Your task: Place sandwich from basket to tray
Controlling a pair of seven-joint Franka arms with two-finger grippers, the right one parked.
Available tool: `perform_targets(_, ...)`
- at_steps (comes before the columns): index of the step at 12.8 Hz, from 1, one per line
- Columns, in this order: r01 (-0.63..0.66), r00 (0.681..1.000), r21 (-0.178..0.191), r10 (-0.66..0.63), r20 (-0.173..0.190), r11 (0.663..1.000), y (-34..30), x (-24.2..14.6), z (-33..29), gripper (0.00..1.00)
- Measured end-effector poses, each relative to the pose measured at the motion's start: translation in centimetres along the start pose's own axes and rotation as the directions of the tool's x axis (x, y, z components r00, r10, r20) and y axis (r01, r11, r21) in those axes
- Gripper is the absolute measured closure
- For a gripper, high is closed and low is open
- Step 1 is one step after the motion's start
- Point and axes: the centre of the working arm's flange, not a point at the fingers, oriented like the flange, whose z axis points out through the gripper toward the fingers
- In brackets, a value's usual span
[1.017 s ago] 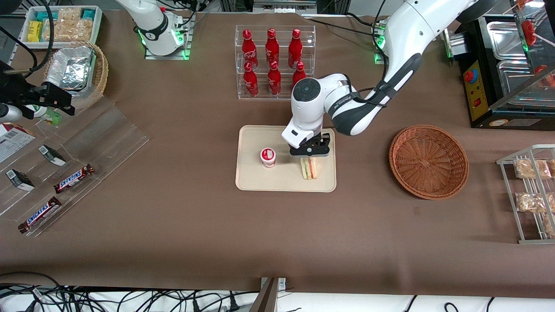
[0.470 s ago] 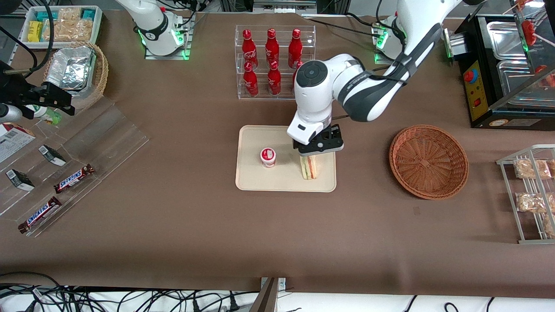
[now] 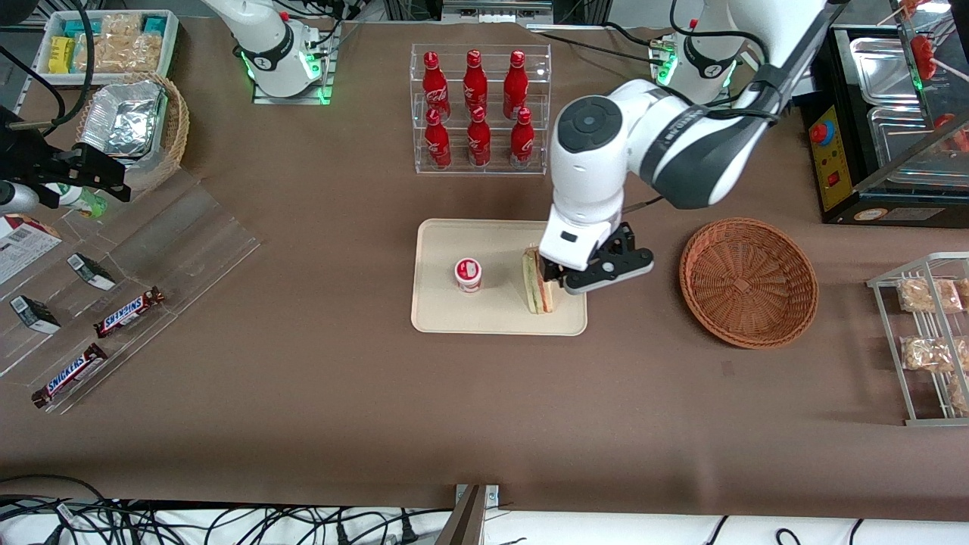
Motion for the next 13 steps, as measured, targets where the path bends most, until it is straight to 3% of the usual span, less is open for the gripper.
perform_targets(3,-0.097,0.988,0.020,0.094,0.125,0.995,-4.6,4.6,-2.2,0.00)
perform_targets(6,-0.223,0.947,-0.015,0.220,0.234,0.975,-13.2,11.3,-3.4,0.00)
perform_targets(8,-0.284,0.917,-0.074,0.294,0.268,0.956,-19.6,15.1,-2.5,0.00)
perform_targets(11,-0.361,0.869,-0.228,0.415,0.270,0.904,-29.2,19.4,-0.3,0.00)
perform_targets(13,-0.391,0.856,-0.249,0.450,0.256,0.886,-32.9,20.5,0.4,0.00)
